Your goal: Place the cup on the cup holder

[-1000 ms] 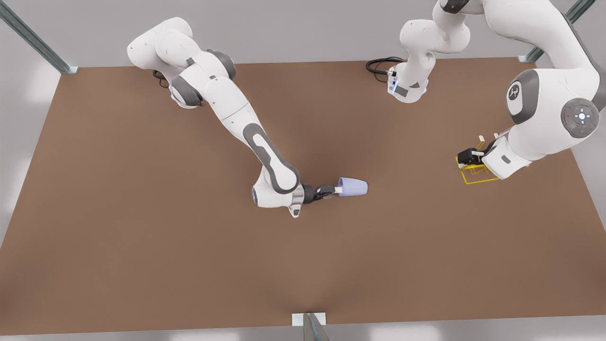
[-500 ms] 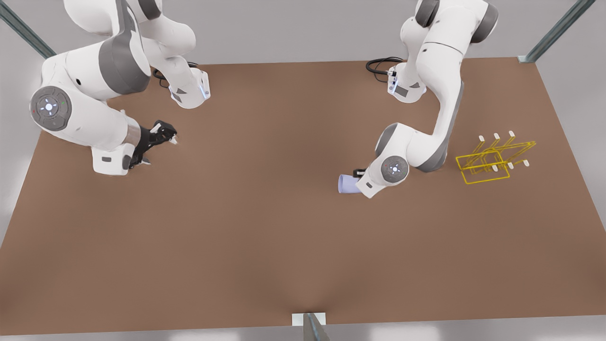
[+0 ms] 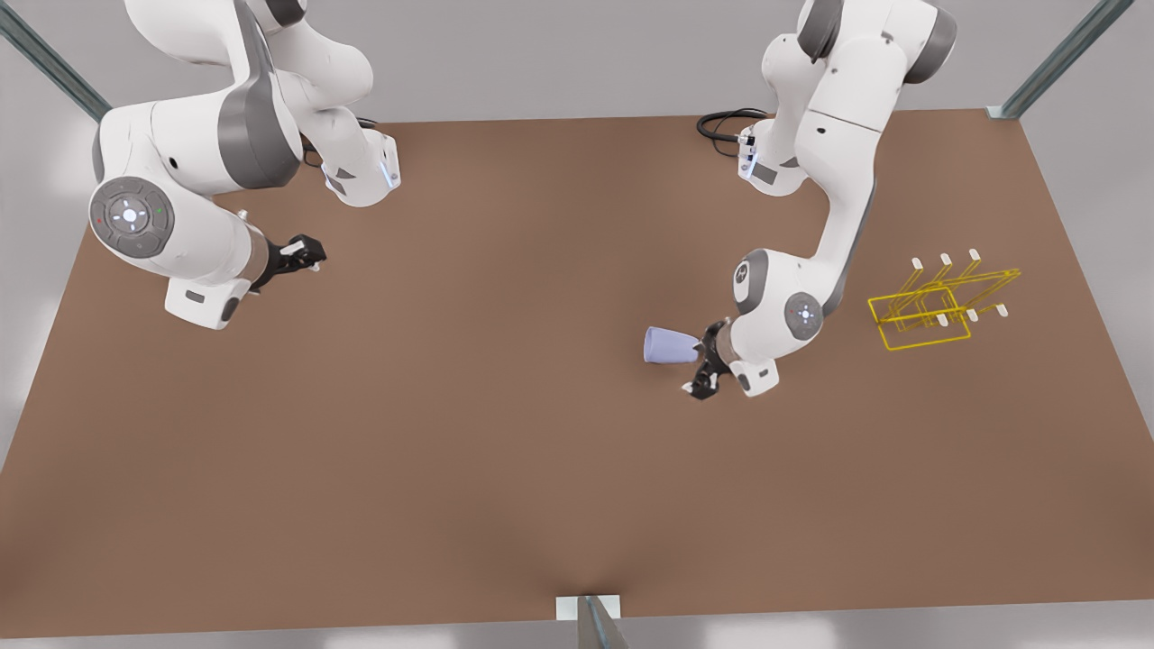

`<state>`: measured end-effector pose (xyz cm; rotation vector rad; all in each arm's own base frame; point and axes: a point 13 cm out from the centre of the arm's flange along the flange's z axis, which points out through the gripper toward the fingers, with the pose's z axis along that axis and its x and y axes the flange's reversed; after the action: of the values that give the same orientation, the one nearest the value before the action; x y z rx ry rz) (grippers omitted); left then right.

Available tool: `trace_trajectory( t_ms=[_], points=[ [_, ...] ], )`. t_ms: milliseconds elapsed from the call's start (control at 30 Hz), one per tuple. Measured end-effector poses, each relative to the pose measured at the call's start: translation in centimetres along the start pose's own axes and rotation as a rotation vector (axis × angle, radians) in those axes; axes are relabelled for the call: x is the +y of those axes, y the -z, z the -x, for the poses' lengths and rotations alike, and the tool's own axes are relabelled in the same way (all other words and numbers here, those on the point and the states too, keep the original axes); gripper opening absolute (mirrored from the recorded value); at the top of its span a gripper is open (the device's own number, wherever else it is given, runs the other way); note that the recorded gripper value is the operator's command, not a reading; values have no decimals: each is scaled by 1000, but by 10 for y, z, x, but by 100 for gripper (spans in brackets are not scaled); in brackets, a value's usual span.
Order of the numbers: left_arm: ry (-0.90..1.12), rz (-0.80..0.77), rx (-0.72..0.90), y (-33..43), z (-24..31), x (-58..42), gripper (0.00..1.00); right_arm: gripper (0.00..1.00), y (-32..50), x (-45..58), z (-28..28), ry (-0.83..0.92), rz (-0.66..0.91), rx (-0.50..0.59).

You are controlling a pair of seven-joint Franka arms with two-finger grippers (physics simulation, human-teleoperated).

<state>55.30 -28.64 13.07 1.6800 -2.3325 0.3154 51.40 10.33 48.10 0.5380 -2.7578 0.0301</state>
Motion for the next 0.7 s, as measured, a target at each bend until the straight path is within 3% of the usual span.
trace_trajectory(
  t_ms=[333,700],
  points=[
    [74,151,-20,-38,4,67,100,100,-5,0,3,-64,3,13],
    [112,191,-39,-81,1,86,100,100,-9,0,7,-103,3,21]
  ],
)
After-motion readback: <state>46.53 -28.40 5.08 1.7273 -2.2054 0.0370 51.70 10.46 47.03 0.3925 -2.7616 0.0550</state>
